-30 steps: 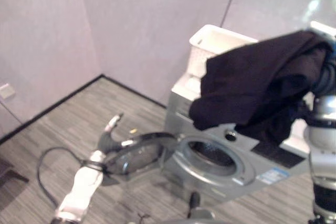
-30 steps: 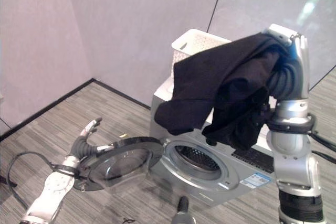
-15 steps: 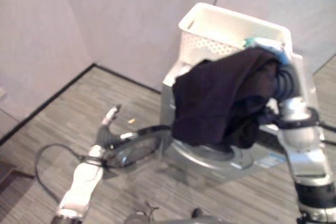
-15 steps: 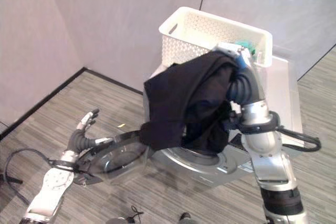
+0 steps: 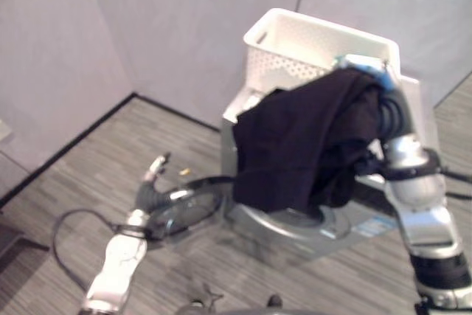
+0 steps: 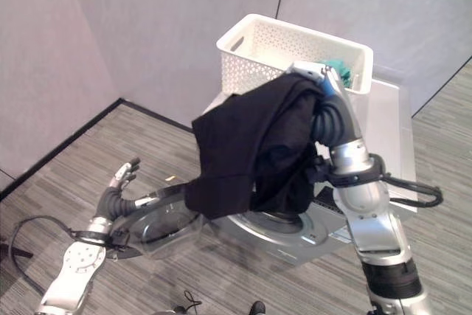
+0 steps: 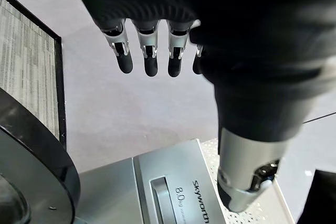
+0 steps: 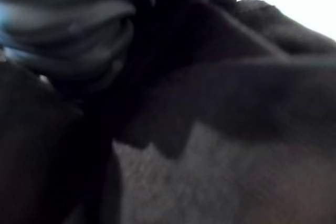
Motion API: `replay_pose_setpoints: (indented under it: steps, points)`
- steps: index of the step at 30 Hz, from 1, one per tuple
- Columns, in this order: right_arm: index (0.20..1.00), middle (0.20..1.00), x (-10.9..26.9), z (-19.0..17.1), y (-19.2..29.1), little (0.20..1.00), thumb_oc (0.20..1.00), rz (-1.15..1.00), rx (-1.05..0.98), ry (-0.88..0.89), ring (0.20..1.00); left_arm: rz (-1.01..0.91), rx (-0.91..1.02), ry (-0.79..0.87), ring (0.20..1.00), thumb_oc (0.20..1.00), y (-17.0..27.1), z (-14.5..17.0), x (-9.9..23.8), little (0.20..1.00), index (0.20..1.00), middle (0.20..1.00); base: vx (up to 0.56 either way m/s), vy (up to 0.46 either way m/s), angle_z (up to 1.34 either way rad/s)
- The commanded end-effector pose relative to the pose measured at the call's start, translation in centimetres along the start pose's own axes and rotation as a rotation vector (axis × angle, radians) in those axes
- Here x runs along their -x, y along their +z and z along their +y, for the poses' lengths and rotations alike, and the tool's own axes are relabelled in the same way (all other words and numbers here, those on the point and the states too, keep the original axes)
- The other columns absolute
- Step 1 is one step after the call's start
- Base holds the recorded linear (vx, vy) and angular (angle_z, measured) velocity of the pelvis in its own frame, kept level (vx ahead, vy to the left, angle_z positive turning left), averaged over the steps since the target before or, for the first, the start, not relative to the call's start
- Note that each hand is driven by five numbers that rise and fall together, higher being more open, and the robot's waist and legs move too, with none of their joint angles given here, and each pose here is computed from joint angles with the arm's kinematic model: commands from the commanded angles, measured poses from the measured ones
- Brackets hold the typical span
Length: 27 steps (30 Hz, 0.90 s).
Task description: Grab the laundry basket,head to the washer,open it,put in the laundry and shut it.
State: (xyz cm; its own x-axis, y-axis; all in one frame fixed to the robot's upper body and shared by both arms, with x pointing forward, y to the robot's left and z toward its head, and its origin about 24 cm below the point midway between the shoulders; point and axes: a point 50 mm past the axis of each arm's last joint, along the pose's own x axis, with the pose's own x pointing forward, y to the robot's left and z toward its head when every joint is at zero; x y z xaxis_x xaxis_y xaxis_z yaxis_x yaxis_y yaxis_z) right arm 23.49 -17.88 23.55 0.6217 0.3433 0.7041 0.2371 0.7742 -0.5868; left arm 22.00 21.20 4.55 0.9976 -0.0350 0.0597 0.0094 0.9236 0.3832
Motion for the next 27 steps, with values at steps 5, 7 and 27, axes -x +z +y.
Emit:
replay_pose_setpoints:
  steps: [5, 7, 27]
  points:
    - [0.200, 0.200, 1.3, -1.9, 2.4, 0.200, 0.200, -0.102, -0.175, -0.072, 0.200, -0.150, 0.004, -0.019, 1.000, 1.000, 2.8, 0.3, -1.6, 1.000, 1.000, 1.000, -0.09, -0.079, 0.01]
    - [0.200, 0.200, 2.3, -1.6, 1.8, 0.200, 0.200, -0.049, -0.241, -0.049, 0.200, -0.143, 0.018, -0.028, 1.000, 1.000, 2.7, 0.0, -1.6, 1.000, 1.000, 1.000, -0.08, -0.071, 0.05]
    - [0.200, 0.200, 13.1, 3.5, -1.3, 0.200, 0.200, 0.528, -0.678, 0.223, 0.200, -0.204, 0.065, -0.141, 1.000, 1.000, 5.2, 2.4, 1.4, 1.000, 1.000, 1.000, -0.03, -0.041, -0.04]
